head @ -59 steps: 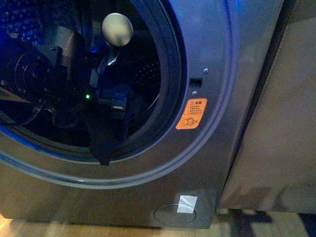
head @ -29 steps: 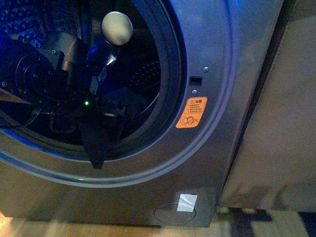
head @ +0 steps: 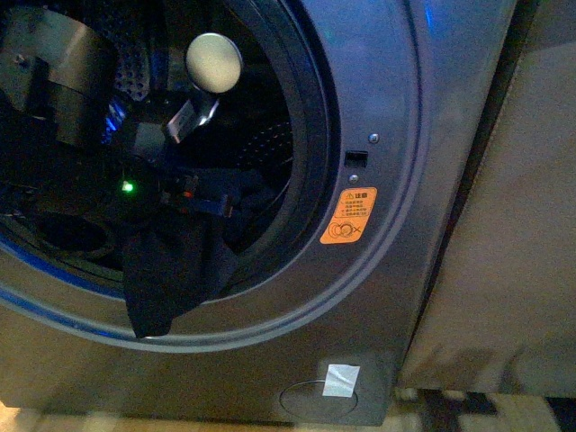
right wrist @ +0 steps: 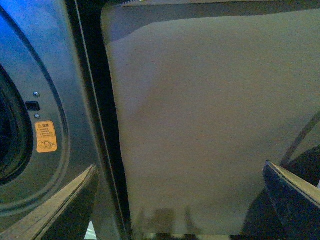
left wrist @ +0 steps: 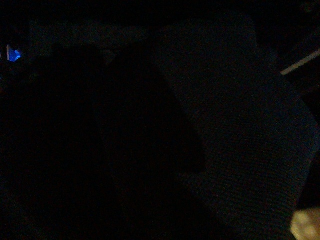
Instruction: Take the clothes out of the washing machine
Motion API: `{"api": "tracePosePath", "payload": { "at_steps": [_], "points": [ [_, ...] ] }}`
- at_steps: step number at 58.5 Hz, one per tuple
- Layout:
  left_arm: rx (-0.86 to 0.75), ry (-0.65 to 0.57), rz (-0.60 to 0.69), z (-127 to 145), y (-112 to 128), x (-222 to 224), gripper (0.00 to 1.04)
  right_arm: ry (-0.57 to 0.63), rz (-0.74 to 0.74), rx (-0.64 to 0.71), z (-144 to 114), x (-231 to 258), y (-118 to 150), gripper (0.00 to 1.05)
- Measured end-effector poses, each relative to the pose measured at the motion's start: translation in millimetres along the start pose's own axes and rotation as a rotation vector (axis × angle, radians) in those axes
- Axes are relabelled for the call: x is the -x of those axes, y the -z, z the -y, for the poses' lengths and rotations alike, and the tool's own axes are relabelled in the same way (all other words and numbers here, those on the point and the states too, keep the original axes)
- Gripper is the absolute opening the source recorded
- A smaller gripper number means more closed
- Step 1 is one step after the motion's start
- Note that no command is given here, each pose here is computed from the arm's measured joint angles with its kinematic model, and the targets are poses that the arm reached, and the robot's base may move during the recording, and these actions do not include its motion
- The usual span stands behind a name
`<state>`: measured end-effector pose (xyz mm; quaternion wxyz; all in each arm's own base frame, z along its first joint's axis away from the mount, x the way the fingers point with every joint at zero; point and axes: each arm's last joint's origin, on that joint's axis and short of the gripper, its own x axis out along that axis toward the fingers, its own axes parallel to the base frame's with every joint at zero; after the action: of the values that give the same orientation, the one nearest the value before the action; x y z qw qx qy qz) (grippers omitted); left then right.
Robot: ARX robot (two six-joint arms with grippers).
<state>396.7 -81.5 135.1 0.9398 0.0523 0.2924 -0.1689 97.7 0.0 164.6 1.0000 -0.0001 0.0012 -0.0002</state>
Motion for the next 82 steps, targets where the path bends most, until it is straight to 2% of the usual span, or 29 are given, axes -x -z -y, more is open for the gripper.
{"api": "tracePosePath", "payload": {
  "at_steps": [23, 30, 39, 49, 56, 68, 82],
  "points": [
    [-0.019, 0.119, 0.111, 15, 15, 88, 0.07, 0.000, 0.000, 0.000, 0, 0, 0, 0.97],
    [-0.012, 0.144, 0.188, 12, 14, 120, 0.07, 0.000, 0.000, 0.000, 0, 0, 0, 0.97],
    [-0.006, 0.174, 0.339, 3, 0, 167, 0.07, 0.000, 0.000, 0.000, 0, 0, 0, 0.97],
    [-0.083, 0.258, 0.571, 10, -28, 246, 0.07, 0.000, 0.000, 0.000, 0, 0, 0, 0.97],
    [-0.126, 0.276, 0.673, 15, -48, 279, 0.07, 0.000, 0.000, 0.000, 0, 0, 0, 0.97],
    [-0.196, 0.312, 0.803, 30, -89, 317, 0.07, 0.000, 0.000, 0.000, 0, 0, 0, 0.97],
    [-0.237, 0.391, 0.874, 69, -144, 333, 0.07, 0.000, 0.000, 0.000, 0, 0, 0, 0.97]
  ]
}}
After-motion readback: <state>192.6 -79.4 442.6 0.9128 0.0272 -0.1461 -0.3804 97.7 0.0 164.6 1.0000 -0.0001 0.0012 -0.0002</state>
